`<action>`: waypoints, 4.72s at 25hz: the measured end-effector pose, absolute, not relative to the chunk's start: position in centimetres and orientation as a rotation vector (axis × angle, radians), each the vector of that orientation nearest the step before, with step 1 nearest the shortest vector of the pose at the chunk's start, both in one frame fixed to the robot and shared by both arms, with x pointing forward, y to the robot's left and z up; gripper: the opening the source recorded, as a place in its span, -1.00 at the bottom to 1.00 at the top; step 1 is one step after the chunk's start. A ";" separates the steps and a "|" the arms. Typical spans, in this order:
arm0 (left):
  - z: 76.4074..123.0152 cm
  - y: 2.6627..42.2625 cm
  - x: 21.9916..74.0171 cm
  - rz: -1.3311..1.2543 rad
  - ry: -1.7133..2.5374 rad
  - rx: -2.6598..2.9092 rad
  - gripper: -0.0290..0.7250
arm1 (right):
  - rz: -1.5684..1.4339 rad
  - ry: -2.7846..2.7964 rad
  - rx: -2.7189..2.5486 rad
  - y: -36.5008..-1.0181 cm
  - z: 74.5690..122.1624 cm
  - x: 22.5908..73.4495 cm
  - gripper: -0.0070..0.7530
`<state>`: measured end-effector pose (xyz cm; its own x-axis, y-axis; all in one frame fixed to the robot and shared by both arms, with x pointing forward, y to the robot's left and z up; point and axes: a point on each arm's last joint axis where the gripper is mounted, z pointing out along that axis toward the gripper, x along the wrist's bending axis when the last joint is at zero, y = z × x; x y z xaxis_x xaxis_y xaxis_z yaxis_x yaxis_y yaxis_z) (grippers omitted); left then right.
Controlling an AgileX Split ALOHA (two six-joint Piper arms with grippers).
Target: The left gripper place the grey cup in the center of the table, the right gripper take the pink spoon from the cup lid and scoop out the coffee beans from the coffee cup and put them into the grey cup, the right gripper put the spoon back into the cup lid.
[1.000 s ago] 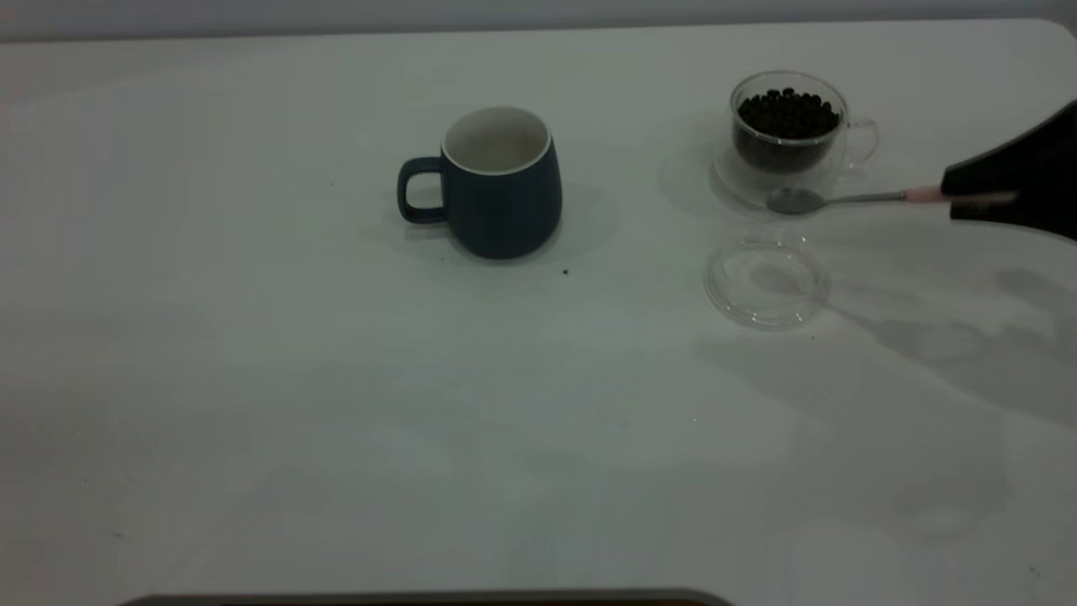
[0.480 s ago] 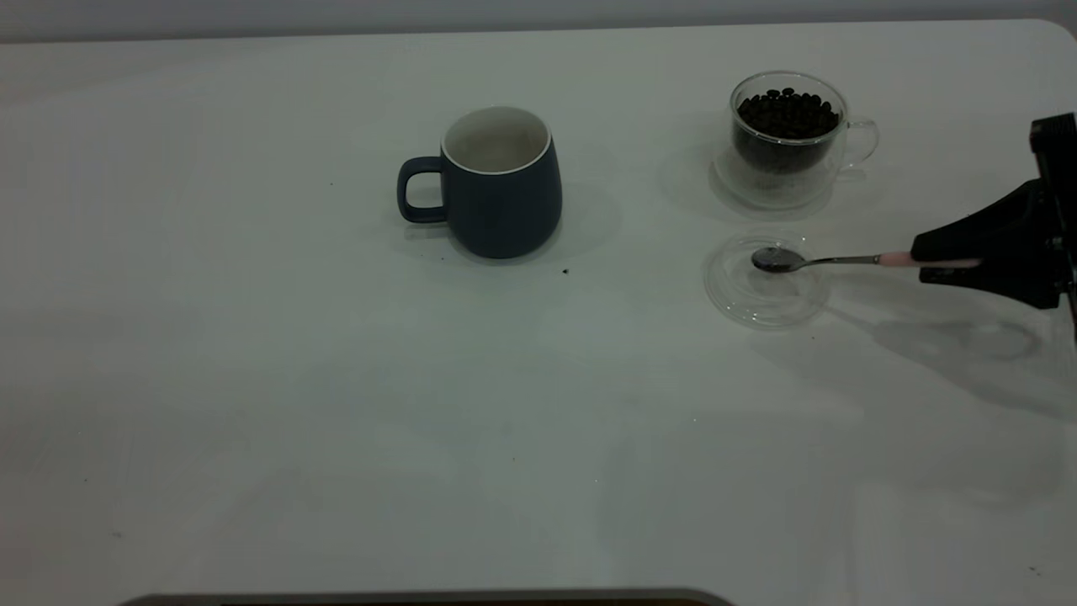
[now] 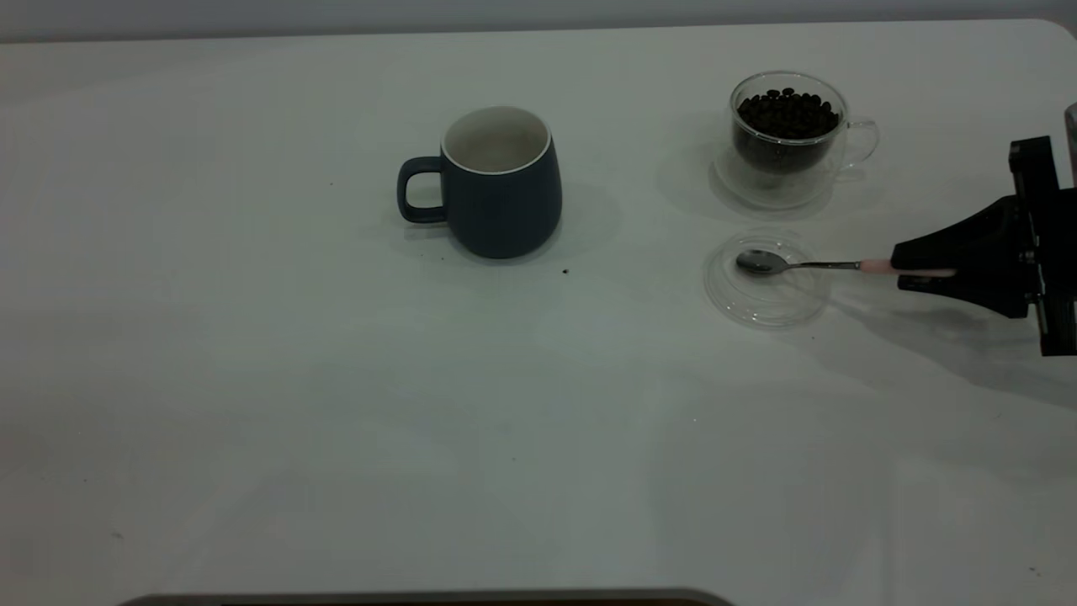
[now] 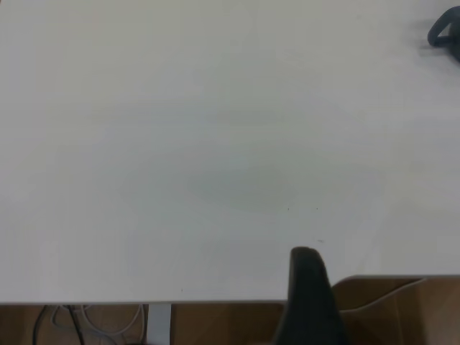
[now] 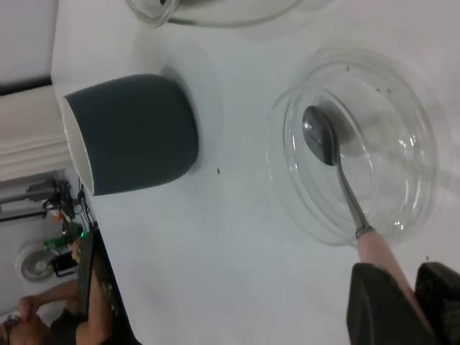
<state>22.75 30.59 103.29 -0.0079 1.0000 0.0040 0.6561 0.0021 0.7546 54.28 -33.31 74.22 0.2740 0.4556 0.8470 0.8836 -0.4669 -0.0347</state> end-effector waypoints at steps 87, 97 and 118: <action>103.3 30.6 22.7 0.789 1.721 1.710 0.63 | -0.713 -1.987 -2.269 -35.9 94.9 55.4 0.57; 103.3 30.6 22.7 0.789 1.721 1.709 0.63 | -0.540 -2.324 -2.253 -29.6 104.6 47.6 0.57; 103.3 30.6 22.7 0.789 1.721 1.709 0.63 | -0.968 -2.746 -2.153 -28.9 106.8 30.4 0.57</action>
